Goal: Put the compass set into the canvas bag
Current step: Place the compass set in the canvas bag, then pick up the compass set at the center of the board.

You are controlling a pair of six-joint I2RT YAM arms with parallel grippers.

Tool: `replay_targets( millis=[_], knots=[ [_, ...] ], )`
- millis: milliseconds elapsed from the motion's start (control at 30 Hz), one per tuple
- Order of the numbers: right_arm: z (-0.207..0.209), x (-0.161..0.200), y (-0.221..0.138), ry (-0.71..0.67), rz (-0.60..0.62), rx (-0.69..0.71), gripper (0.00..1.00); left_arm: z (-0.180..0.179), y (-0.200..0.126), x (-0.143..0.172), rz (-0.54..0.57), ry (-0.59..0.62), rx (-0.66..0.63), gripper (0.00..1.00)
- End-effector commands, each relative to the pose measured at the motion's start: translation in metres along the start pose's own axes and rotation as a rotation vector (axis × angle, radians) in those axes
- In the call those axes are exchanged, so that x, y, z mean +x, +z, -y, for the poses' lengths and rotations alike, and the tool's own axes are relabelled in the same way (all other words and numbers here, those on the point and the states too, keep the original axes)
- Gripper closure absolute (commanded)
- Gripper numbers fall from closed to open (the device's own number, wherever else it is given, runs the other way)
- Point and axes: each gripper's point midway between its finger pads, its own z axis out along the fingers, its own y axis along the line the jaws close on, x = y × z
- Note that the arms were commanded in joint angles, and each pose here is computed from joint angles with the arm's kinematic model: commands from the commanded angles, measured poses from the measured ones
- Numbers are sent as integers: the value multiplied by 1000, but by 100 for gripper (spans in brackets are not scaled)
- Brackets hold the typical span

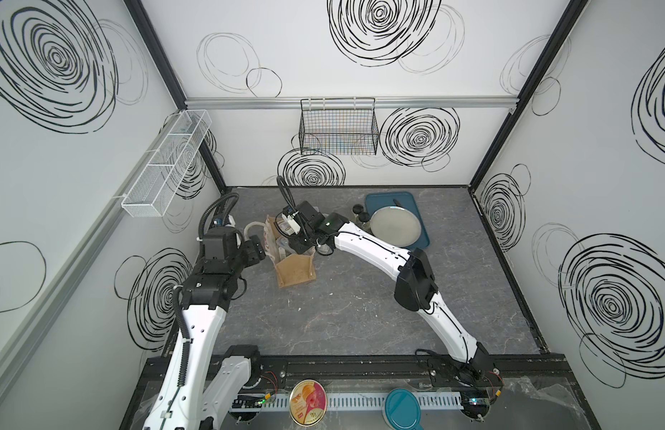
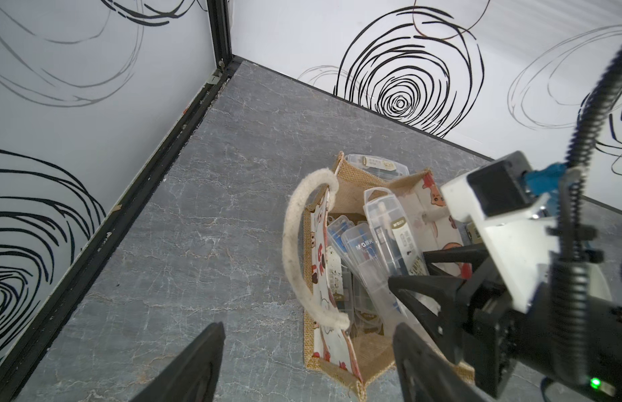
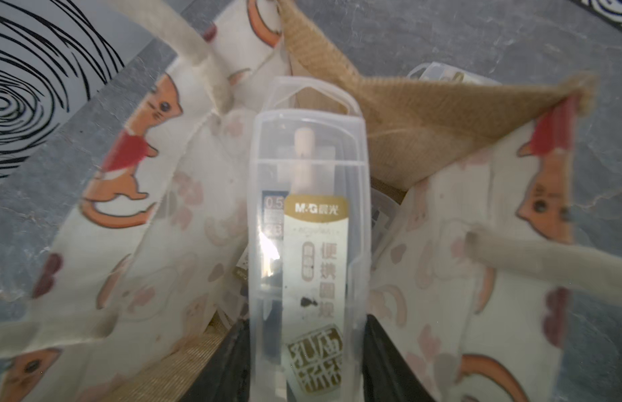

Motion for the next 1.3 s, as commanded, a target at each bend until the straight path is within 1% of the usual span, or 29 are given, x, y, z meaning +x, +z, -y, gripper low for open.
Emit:
replay_targets(
  millis=[0, 67, 133, 200, 300, 333, 400, 567, 633, 733, 867, 967, 1100, 1200, 1267],
  knots=[
    [-3, -7, -5, -9, 12, -13, 53, -4, 0, 1, 8, -13, -9, 20],
    [-5, 0, 0, -2, -10, -19, 52, -3, 1, 3, 7, -14, -6, 20],
    [-5, 3, 2, 2, -20, -16, 48, -4, 2, 5, 6, -17, -5, 20],
    [-5, 2, -1, 8, -18, -5, 38, -3, 4, 6, 2, -19, -1, 20],
    [-4, -10, -15, 25, 17, 5, 27, 0, 6, 4, -4, -26, 9, 20],
    [-4, -17, -23, 31, 39, 11, 24, 1, 5, 2, -1, -28, 11, 20],
    [-3, -30, -42, 40, 82, 17, 23, 3, 4, -2, 4, -30, 17, 20],
    [1, -64, -108, 72, 201, 38, 20, 11, 0, -9, 7, -26, 34, 20],
    [6, -71, -138, 77, 244, 65, 20, 15, -1, -11, 13, -25, 46, 20],
    [22, -66, -175, 107, 279, 134, 20, 20, -3, -11, 21, -29, 59, 20],
    [49, -40, -217, 167, 314, 197, 21, 26, -5, -11, 25, -32, 74, 20],
    [82, -8, -238, 269, 341, 216, 24, 30, -8, -9, 29, -24, 81, 19],
    [134, 59, -234, 443, 302, 253, 29, 31, -8, -6, 27, -19, 82, 19],
    [151, 99, -214, 507, 231, 262, 31, 32, -7, -5, 29, -23, 91, 19],
    [153, 117, -196, 535, 179, 249, 31, 33, -6, -3, 25, -19, 92, 19]
  ],
)
